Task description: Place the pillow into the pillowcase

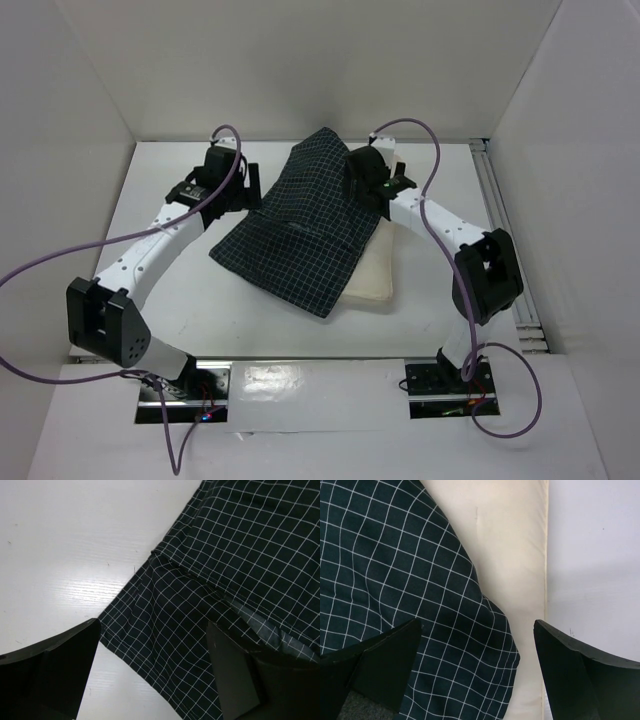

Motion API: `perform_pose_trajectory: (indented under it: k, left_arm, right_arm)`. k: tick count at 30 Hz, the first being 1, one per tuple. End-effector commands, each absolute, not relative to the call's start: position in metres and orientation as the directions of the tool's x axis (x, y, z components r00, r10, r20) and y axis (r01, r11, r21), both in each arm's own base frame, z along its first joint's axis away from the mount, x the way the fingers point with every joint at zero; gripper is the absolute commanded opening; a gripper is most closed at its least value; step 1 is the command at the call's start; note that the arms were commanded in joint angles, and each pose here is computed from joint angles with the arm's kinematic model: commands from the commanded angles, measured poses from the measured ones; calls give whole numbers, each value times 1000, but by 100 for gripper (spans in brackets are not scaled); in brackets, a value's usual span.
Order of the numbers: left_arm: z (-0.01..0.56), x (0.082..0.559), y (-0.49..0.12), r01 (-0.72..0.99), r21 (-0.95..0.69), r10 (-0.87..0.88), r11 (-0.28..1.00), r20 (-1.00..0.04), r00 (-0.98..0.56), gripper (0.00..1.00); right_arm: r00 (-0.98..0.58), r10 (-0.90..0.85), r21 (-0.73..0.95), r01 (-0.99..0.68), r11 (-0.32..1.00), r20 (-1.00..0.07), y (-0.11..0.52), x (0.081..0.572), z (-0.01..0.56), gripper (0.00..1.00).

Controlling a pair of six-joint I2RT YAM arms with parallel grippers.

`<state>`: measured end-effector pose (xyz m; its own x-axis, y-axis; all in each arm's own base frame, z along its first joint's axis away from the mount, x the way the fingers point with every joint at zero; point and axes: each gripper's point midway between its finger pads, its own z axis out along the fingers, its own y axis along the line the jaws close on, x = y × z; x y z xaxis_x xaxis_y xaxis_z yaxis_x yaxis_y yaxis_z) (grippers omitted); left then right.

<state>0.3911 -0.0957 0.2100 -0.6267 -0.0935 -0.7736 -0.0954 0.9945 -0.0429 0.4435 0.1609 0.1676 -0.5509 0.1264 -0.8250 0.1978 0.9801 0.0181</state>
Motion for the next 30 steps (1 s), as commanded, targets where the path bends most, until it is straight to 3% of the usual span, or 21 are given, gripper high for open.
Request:
perform_pose_trajectory:
  k: [1,12,20,30]
  left_arm:
    - [219,391,-106,-73,-109,-130,991,-761,-635,100]
    - [215,383,-137,95,-224,-94,970,-706,-702,100]
    - [146,340,-137,72,-338,-122,938,-520,-846,100]
    - [122,343,-196,116,-526,-153,843,-441,-884,100]
  right_arm:
    - [-536,157,45,217,975,-830,154,441,179,100]
    - [-622,136,82,116,990,-771,148,382,163,100]
    - [-676,88,75,48,996,-731,135,329,145,100]
    - [-764,157,266,-20,964,-626,157,285,104,100]
